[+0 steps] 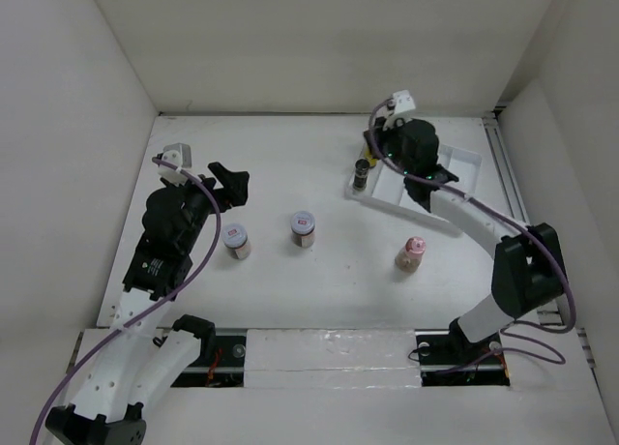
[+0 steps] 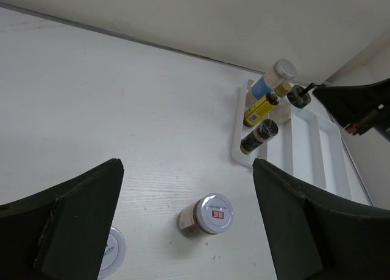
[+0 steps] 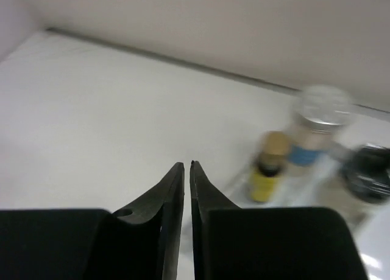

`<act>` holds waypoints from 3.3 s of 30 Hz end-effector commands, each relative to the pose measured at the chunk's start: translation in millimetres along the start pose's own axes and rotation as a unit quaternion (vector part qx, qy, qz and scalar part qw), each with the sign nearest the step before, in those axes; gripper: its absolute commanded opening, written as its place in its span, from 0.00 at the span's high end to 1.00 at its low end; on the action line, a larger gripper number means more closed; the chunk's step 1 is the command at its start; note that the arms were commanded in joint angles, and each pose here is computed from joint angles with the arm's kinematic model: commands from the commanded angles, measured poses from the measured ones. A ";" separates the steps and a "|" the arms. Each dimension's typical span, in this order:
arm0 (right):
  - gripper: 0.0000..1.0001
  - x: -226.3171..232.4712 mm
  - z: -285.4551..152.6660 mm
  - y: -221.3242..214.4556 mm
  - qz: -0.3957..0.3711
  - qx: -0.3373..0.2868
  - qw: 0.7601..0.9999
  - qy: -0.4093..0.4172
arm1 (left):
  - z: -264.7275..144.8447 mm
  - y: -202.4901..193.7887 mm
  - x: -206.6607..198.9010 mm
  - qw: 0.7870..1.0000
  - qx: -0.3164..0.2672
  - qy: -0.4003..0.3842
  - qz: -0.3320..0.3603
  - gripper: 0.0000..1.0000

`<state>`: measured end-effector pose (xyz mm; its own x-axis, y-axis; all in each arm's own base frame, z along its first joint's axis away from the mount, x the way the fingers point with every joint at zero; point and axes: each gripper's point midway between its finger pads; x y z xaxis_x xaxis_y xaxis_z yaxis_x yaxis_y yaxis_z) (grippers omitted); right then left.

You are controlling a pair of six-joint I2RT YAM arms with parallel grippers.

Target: Organize the condiment bottles

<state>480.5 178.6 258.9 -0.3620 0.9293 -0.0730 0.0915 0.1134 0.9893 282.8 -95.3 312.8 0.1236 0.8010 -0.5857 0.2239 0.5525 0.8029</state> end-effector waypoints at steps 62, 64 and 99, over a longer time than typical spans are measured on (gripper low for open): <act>0.55 -69.9 3.0 -51.5 0.047 0.018 0.992 -0.118 | -7.7 11.6 -16.6 0.999 -0.018 -0.043 0.009 0.23; 0.55 -83.5 13.9 -55.6 0.050 0.019 0.992 -0.117 | -7.7 11.6 -16.6 0.999 -0.018 -0.043 0.009 0.23; 0.60 47.3 -15.0 15.4 0.020 -0.056 0.997 0.049 | 0.0 11.4 -10.0 1.000 -0.018 -0.023 0.009 0.23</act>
<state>483.9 132.9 249.5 -0.2234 0.9746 -0.0179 0.1104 0.0435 0.9929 281.1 -103.0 313.6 0.1637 0.7955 -0.5834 0.2457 0.5399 0.8051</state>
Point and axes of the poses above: each gripper's point midway between its finger pads, its own z axis out along the fingers, its own x axis along the line the jaws close on, y = z × x, and after that the axes turned 10 degrees about -z, right-handed
